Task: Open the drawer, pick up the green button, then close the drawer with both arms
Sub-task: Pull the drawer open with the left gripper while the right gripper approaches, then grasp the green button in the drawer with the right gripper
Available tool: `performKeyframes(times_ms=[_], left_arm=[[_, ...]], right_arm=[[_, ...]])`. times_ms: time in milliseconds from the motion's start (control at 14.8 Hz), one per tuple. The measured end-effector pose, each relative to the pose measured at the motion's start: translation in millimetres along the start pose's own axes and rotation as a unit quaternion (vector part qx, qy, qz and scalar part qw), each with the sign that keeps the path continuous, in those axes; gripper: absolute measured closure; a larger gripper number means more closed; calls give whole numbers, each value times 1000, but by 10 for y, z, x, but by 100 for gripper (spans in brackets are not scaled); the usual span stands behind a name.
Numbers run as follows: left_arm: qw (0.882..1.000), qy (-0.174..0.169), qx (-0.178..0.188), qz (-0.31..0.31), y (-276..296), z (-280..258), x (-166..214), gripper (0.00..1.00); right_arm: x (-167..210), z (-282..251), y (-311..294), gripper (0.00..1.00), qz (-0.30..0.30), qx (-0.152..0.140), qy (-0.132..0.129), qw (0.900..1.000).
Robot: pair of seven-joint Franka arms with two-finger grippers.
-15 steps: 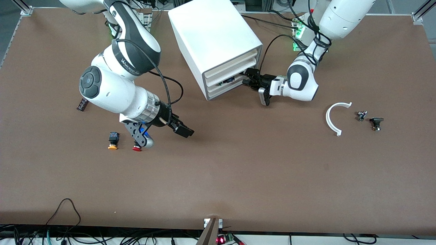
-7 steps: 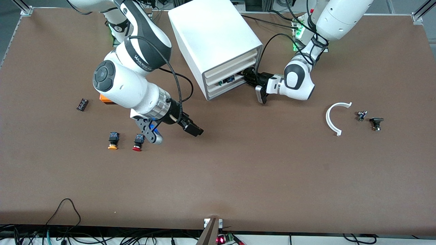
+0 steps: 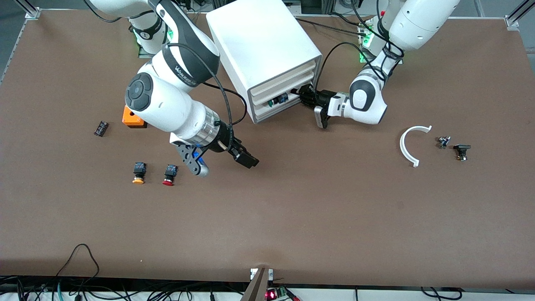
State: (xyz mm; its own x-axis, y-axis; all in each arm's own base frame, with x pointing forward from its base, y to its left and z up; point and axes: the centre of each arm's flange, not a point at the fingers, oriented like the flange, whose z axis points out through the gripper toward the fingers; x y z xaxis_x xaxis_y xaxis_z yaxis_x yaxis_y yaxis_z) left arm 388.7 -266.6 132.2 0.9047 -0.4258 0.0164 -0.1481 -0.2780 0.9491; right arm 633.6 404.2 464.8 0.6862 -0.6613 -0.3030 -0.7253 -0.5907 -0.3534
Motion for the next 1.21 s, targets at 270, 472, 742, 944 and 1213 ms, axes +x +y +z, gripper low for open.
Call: performKeyframes(times_ms=[270, 472, 742, 944, 1213], left_arm=[[999, 10, 32, 12, -45, -512, 324, 92], [999, 12, 51, 8, -64, -870, 579, 92], [999, 15, 45, 8, -191, -1054, 734, 92], [997, 31, 64, 9, -271, -1147, 818, 78], [996, 35, 76, 16, -296, -1364, 869, 40]], right_arm=[[-115, 125, -28, 0, 6, -7, 3, 1000], [-235, 249, -71, 0, 11, -16, 19, 1000], [-655, 768, -87, 0, 12, -58, 52, 997], [-891, 1180, -50, 0, 28, -75, 55, 995], [-1063, 1614, 51, 0, 45, -92, 71, 992]])
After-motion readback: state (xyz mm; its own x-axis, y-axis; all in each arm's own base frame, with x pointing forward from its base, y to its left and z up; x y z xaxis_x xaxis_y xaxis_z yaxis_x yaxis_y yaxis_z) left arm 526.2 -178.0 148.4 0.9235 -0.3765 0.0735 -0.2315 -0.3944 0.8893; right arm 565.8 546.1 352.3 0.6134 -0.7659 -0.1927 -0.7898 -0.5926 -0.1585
